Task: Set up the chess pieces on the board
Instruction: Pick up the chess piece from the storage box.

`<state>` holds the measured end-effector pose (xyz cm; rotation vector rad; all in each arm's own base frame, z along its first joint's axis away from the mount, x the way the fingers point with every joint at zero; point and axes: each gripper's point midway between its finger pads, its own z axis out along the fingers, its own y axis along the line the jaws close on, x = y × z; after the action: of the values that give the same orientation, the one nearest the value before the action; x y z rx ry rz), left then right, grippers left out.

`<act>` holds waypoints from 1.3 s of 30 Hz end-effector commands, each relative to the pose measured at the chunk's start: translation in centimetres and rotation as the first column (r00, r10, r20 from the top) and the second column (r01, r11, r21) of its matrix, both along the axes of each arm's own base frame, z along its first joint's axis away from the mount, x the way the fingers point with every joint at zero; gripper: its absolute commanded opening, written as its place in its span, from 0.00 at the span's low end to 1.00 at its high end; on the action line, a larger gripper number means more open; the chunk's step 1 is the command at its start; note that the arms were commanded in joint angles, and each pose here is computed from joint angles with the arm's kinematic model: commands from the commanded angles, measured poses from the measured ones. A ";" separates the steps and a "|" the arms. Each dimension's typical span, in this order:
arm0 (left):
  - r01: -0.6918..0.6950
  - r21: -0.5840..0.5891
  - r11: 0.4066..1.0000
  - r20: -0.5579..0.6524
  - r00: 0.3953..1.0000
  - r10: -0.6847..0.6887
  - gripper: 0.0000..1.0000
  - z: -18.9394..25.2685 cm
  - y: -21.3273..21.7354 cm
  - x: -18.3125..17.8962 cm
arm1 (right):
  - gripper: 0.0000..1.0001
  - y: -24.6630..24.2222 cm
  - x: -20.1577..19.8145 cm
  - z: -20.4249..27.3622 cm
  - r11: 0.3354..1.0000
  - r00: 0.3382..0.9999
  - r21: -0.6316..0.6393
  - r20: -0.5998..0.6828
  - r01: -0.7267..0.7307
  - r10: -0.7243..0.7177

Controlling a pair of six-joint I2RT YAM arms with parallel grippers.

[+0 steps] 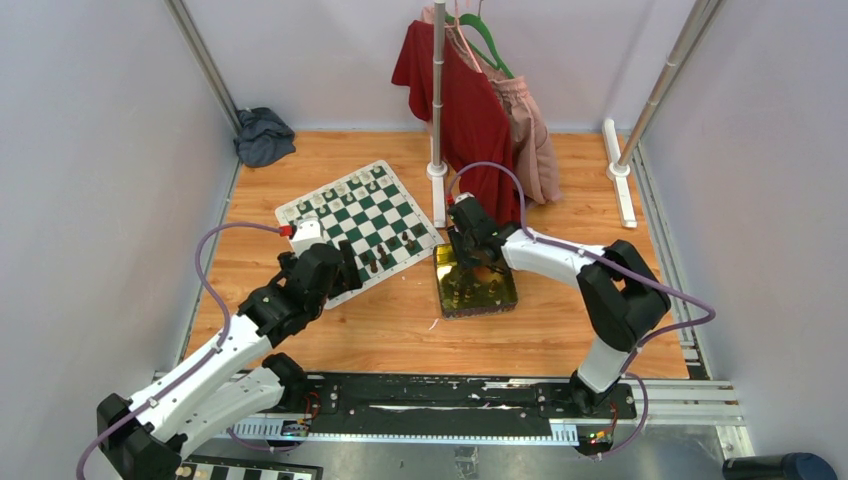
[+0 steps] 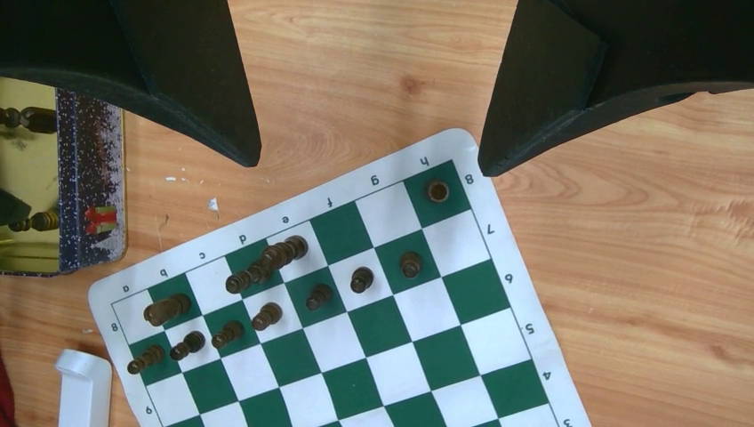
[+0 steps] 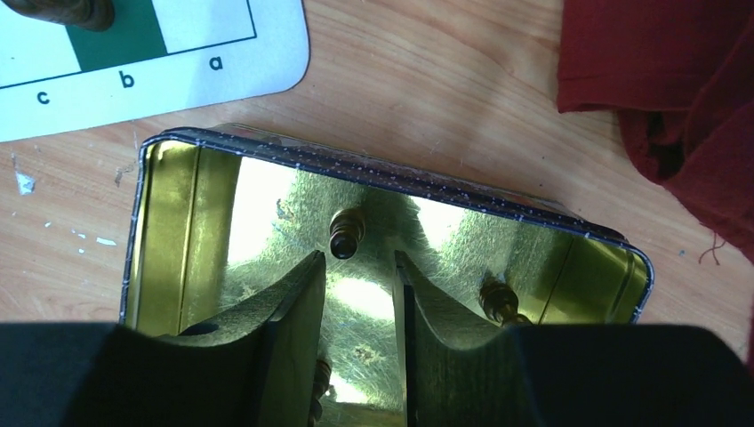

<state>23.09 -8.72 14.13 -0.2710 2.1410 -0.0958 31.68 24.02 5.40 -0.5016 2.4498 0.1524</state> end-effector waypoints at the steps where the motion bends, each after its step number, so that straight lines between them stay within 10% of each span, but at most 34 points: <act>1: -0.008 -0.002 1.000 0.045 0.999 0.008 1.00 1.5 -0.2 0.8 | 0.38 -0.3 0.4 -0.9 1.000 1.000 0.004 -0.021 0.003 -0.003; 39: -0.029 0.000 1.000 0.044 0.999 0.029 1.00 1.5 -0.5 1.4 | 0.02 -0.3 1.2 -0.4 0.999 0.999 0.034 -0.036 -0.025 0.026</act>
<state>24.12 -9.20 14.00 -0.2669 2.1426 -0.0692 32.40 24.08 3.90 -0.5228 2.4872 0.2128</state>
